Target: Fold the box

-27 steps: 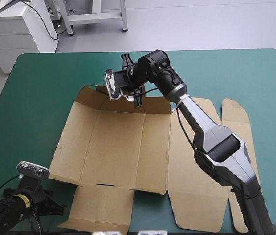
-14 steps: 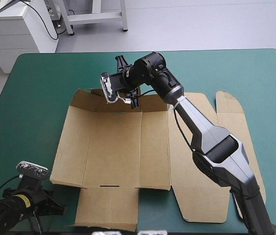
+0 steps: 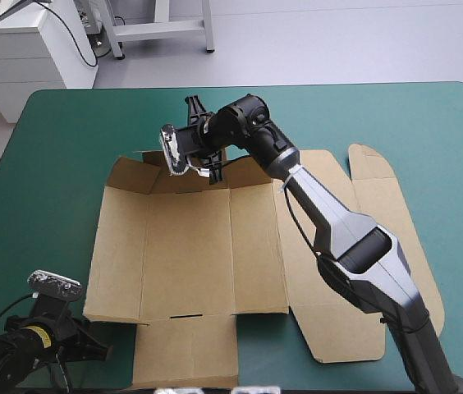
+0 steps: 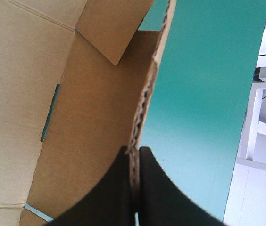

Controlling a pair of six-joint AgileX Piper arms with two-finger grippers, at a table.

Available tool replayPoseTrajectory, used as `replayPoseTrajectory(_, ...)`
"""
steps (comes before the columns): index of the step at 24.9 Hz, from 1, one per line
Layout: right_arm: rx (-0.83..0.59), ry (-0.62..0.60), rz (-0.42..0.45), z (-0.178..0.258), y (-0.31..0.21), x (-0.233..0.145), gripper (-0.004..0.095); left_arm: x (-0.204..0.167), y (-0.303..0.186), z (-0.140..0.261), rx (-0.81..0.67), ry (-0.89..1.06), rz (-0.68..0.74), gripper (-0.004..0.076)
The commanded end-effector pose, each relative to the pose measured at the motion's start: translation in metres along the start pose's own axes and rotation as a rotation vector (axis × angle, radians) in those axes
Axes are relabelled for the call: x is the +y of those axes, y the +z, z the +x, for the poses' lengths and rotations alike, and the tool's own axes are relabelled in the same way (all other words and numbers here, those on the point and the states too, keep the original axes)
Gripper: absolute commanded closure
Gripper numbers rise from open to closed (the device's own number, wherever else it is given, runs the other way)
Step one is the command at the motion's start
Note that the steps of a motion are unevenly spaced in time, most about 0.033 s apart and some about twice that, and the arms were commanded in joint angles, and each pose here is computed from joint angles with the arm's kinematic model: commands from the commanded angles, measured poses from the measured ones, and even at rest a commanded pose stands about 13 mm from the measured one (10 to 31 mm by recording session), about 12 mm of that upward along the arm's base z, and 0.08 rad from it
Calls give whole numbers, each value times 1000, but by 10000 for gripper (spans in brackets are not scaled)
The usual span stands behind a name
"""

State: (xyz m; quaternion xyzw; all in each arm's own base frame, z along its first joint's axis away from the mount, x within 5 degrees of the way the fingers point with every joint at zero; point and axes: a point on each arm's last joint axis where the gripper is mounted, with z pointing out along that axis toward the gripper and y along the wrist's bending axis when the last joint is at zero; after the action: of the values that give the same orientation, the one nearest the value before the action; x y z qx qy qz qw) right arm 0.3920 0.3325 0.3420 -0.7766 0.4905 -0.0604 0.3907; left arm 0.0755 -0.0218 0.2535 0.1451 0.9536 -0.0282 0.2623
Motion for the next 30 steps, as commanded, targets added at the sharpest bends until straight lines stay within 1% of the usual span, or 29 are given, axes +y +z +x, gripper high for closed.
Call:
replayPoseTrajectory(1, -25, 75, 128, -10, -40, -19, 908, -1, -6, -9, -61, 2, 6, 731)
replayPoseTrajectory(3, 3, 152, 141, -7, -40, -20, 840, -1, -6, -9, -61, 2, 6, 731)
replayPoseTrajectory(4, 18, 187, 148, -5, -41, -21, 772, -1, -6, -9, -61, 2, 6, 731)
replayPoseTrajectory(5, 31, 207, 147, -4, -41, -21, 679, -1, -6, -9, -61, 2, 6, 731)
replayPoseTrajectory(8, 36, 243, 148, -3, -42, -21, 351, -1, -6, -9, -61, 2, 6, 731)
replayPoseTrajectory(9, 34, 245, 151, -3, -43, -21, 266, -1, -6, -9, -61, 2, 6, 731)
replayPoseTrajectory(11, 32, 249, 157, -4, -45, -22, 184, -1, -6, -9, -61, 2, 6, 731)
replayPoseTrajectory(12, 31, 251, 159, -4, -46, -22, 177, -1, -6, -9, -61, 2, 6, 731)
replayPoseTrajectory(16, 30, 280, 155, -4, -48, -22, 217, -1, -6, -9, -61, 2, 6, 731)
replayPoseTrajectory(18, 34, 313, 145, -5, -54, -22, 261, -1, -6, -9, -61, 2, 6, 731)
replayPoseTrajectory(19, 50, 317, 132, -5, -62, -21, 310, -1, -6, -9, -61, 2, 6, 731)
replayPoseTrajectory(20, 65, 325, 126, -4, -66, -20, 337, -1, -6, -9, -61, 2, 6, 731)
replayPoseTrajectory(22, 95, 359, 129, -3, -78, -21, 433, -1, -6, -9, -61, 2, 6, 731)
replayPoseTrajectory(24, 149, 391, 124, -1, -99, -20, 638, -1, -6, -9, -61, 2, 6, 731)
replayPoseTrajectory(26, 142, 497, 168, -4, -123, -23, 906, 0, -6, -9, -61, 4, 3, 731)
replayPoseTrajectory(28, 135, 585, 239, -5, -151, -27, 919, 0, -6, -9, -61, 9, -3, 731)
replayPoseTrajectory(29, 147, 650, 300, -4, -169, -30, 924, 0, -6, -9, -61, 11, -7, 731)
replayPoseTrajectory(30, 154, 679, 329, -3, -177, -31, 923, 0, -6, -9, -61, 11, -7, 731)
